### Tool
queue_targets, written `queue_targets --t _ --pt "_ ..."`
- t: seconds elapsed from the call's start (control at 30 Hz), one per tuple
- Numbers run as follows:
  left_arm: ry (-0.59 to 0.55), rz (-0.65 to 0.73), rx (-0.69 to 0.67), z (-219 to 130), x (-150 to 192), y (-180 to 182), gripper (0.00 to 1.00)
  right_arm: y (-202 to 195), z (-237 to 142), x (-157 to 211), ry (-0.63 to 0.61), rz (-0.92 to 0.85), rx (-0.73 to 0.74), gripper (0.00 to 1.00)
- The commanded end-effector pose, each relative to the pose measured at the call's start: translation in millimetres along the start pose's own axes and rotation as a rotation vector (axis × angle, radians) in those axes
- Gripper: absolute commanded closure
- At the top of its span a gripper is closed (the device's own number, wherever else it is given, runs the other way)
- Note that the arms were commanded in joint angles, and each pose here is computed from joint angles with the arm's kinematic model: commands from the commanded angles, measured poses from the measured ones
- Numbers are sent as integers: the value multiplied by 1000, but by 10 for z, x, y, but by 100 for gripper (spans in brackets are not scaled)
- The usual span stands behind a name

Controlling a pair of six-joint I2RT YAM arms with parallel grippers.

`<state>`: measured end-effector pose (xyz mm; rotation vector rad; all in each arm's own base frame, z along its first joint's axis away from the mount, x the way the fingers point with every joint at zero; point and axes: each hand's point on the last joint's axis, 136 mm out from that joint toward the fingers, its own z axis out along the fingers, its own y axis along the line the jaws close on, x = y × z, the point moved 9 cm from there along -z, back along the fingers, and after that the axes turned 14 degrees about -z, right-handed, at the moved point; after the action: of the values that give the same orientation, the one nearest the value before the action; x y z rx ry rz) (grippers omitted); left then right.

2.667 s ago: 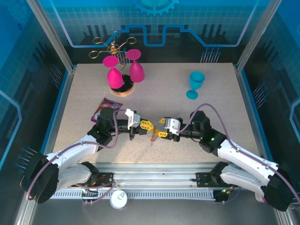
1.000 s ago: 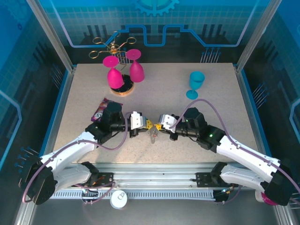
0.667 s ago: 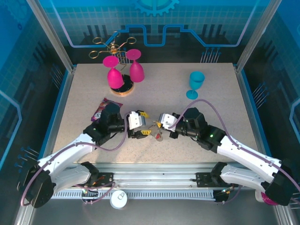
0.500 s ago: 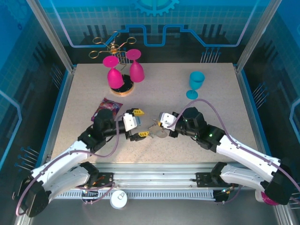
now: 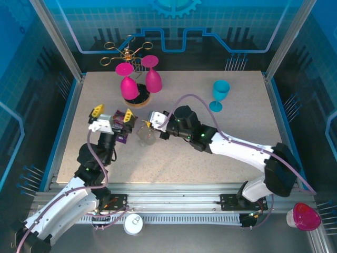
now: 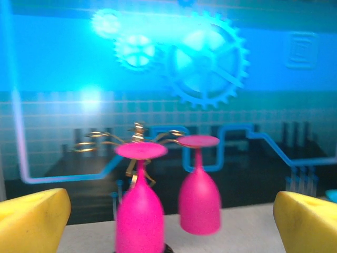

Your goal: Put the keys on the keyring

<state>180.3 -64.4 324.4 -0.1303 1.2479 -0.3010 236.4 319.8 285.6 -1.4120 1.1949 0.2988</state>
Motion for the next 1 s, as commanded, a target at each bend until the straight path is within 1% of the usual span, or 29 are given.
queue_targets --t 0.0,0.1,0.2,0.27,0.33,0.43,0.53,0.67,0.7,0.8,0.83,0.9,0.97 --pt "-49 -60 -164 26 -151 118 1 -130 158 -82 -104 27 85 100" --pt "-12 -73 -188 58 -44 136 1 20 241 278 -10 5 27 100" --pt "28 -86 -207 84 75 155 1 211 167 660 106 -54 -44 100" --pt "63 -92 -216 105 154 162 1 338 78 907 205 -114 -92 100" --pt "104 -91 -224 127 250 164 1 492 -64 1202 344 -178 -140 100" --pt "177 -70 -236 157 387 165 1 578 -282 1489 537 -288 -152 100" --pt "247 -35 -250 181 514 174 1 594 -496 1687 732 -367 -156 100" --pt "308 -6 -280 184 651 204 1 644 -792 1892 999 -475 -190 99" --pt "322 1 -289 183 683 214 1 656 -882 1946 1064 -493 -202 93" --pt "359 40 -323 174 763 252 1 633 -1116 2067 1232 -488 -233 60" --pt "367 52 -338 167 782 269 1 593 -1176 2091 1271 -462 -226 53" --pt "372 74 -377 157 806 321 1 492 -1236 2097 1300 -396 -177 47" --pt "377 94 -407 153 809 371 1 341 -1251 2044 1270 -304 -64 46"
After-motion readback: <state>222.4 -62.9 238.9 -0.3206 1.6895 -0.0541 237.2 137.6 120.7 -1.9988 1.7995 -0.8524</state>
